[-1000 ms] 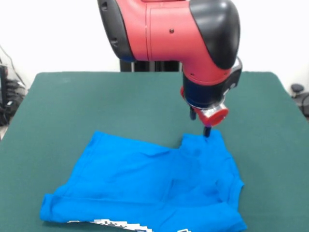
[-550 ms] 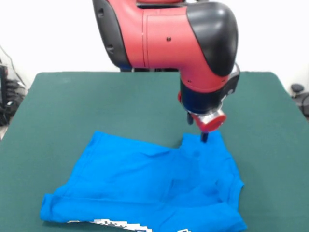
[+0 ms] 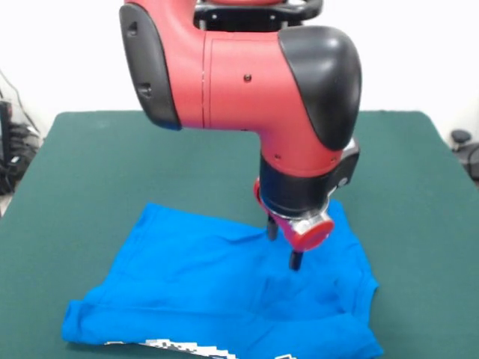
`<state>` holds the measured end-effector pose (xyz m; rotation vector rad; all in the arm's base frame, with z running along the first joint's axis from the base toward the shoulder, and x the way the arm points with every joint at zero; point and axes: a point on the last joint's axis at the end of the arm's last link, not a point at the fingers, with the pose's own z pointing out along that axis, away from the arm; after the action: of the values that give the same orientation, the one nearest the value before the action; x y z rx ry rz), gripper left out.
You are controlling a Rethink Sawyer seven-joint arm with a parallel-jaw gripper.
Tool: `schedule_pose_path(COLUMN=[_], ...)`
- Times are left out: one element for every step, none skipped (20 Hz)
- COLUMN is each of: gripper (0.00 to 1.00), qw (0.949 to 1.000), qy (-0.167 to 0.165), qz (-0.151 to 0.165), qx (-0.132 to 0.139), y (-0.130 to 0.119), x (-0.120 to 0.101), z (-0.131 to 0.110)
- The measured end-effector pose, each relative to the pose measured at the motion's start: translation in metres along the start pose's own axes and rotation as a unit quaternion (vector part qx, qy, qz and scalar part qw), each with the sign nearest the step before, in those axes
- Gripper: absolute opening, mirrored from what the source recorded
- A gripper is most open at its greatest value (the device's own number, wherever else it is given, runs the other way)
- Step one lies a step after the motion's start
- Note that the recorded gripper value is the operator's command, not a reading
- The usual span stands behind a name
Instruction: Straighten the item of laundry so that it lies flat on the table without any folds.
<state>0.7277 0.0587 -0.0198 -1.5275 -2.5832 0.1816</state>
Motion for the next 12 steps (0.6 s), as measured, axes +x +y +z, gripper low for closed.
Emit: schedule_pose_path(gripper=[1.00, 1.00, 1.00, 1.00, 1.00, 1.00, 1.00, 1.00, 1.00, 1.00, 1.00, 1.00], qw=[1.0000, 0.9998, 0.9998, 0.9997, 0.9996, 0.9995, 0.9994, 0.9994, 0.9993, 0.9993, 0.9993, 0.9993], qy=[-0.006, -0.014, -0.016, -0.017, -0.021, -0.022, -0.024, -0.024, -0.025, -0.025, -0.025, -0.025], qz=[0.000, 0.001, 0.002, 0.002, 0.004, 0.004, 0.005, 0.005, 0.006, 0.006, 0.006, 0.007], qx=[-0.004, -0.012, -0.015, -0.016, -0.021, -0.022, -0.024, -0.025, -0.026, -0.026, -0.026, -0.026], y=[0.004, 0.011, 0.013, 0.014, 0.018, 0.020, 0.022, 0.022, 0.023, 0.023, 0.023, 0.022], x=[-0.004, -0.012, -0.014, -0.015, -0.019, -0.020, -0.023, -0.023, -0.024, -0.025, -0.026, -0.026], z=[-0.002, -0.004, -0.005, -0.005, -0.006, -0.006, -0.006, -0.006, -0.006, -0.005, -0.005, -0.005])
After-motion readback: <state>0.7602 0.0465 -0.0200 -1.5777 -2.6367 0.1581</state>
